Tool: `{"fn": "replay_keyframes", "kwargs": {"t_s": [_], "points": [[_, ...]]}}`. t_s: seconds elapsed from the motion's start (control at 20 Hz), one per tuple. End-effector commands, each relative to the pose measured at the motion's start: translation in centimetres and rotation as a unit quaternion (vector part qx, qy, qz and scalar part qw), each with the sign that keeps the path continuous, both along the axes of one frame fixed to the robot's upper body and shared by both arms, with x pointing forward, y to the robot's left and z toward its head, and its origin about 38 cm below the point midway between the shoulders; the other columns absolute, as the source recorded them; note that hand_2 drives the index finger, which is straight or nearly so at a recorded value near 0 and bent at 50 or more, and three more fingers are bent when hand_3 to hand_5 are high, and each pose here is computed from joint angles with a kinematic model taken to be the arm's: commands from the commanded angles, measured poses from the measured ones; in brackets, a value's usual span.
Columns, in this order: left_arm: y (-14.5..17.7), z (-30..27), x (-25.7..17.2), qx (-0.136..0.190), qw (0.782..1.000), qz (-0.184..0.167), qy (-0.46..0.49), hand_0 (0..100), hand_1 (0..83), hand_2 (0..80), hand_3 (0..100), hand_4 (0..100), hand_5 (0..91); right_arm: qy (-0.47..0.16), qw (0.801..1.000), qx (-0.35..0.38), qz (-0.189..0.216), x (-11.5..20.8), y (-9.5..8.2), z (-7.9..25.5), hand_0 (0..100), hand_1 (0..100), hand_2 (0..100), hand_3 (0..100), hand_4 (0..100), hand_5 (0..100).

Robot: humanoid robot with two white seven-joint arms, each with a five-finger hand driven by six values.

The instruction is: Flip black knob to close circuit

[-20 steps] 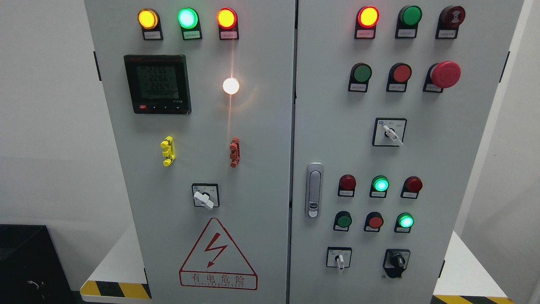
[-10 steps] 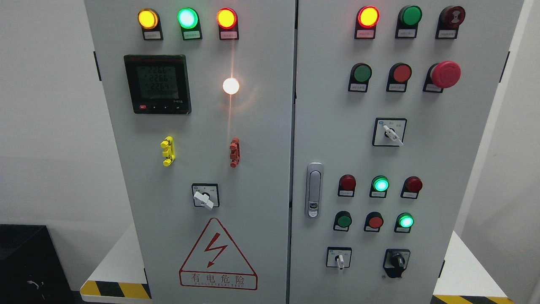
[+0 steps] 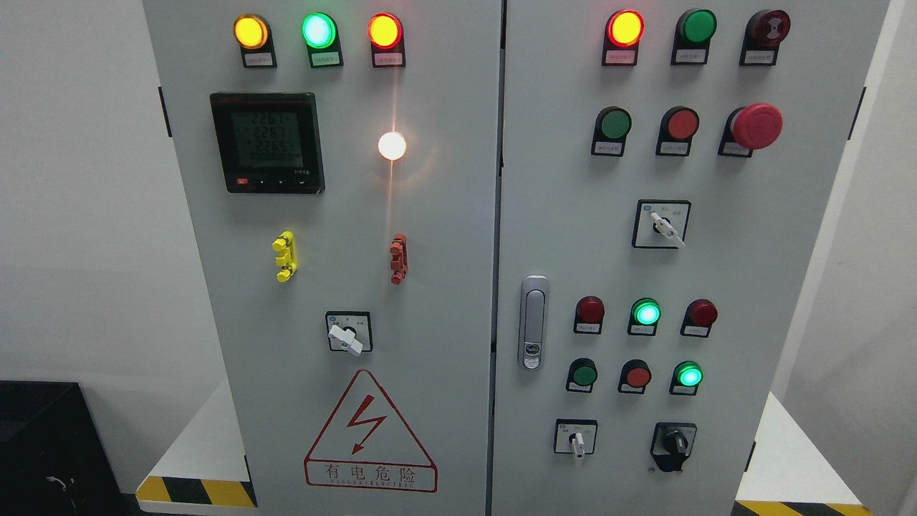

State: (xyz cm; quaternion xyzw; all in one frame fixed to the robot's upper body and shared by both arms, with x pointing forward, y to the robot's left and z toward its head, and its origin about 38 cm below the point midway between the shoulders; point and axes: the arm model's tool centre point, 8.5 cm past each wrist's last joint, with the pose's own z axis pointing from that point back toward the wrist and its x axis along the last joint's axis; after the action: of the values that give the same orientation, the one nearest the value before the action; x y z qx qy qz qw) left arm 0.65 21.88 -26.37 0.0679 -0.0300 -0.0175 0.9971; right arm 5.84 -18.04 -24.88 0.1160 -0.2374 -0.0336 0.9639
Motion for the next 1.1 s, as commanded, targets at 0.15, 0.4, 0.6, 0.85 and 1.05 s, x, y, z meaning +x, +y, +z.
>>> {"fn": "replay_keyframes", "kwargs": {"t_s": [0.15, 0.4, 0.6, 0.85, 1.05], "points": [[-0.2, -0.1, -0.5, -0.002, 1.0, 0.001, -0.003, 12, 55.6, 0.0, 0, 0, 0.0, -0.165, 0.984, -0.061, 0.025, 9.1, 0.5, 4.5, 0, 3, 31, 50, 45, 22], [-0.1, 0.0, -0.5, -0.002, 1.0, 0.001, -0.003, 12, 55.6, 0.0, 0, 0, 0.0, -0.237, 0.956, -0.153, 0.08, 12.3, 0.1, 7.0, 0, 4, 49, 69, 58, 36], [-0.1, 0.0, -0.5, -0.002, 1.0, 0.001, -0.003, 12, 55.6, 0.0, 0, 0, 0.0, -0.283, 0.934, -0.192, 0.102, 14.3, -0.6, 9.0, 0, 7, 54, 75, 62, 43], [-0.2, -0.1, -0.5, -0.002, 1.0, 0.001, -0.003, 12, 55.6, 0.0, 0, 0, 0.0, -0.336, 0.897, -0.26, 0.119, 16.7, -1.7, 11.8, 0, 16, 59, 79, 68, 54], [-0.2, -0.1, -0.5, -0.002, 1.0, 0.001, -0.003, 12, 55.6, 0.0, 0, 0, 0.0, -0.376, 0.858, -0.327, 0.128, 18.7, -3.0, 14.5, 0, 24, 69, 86, 74, 65]]}}
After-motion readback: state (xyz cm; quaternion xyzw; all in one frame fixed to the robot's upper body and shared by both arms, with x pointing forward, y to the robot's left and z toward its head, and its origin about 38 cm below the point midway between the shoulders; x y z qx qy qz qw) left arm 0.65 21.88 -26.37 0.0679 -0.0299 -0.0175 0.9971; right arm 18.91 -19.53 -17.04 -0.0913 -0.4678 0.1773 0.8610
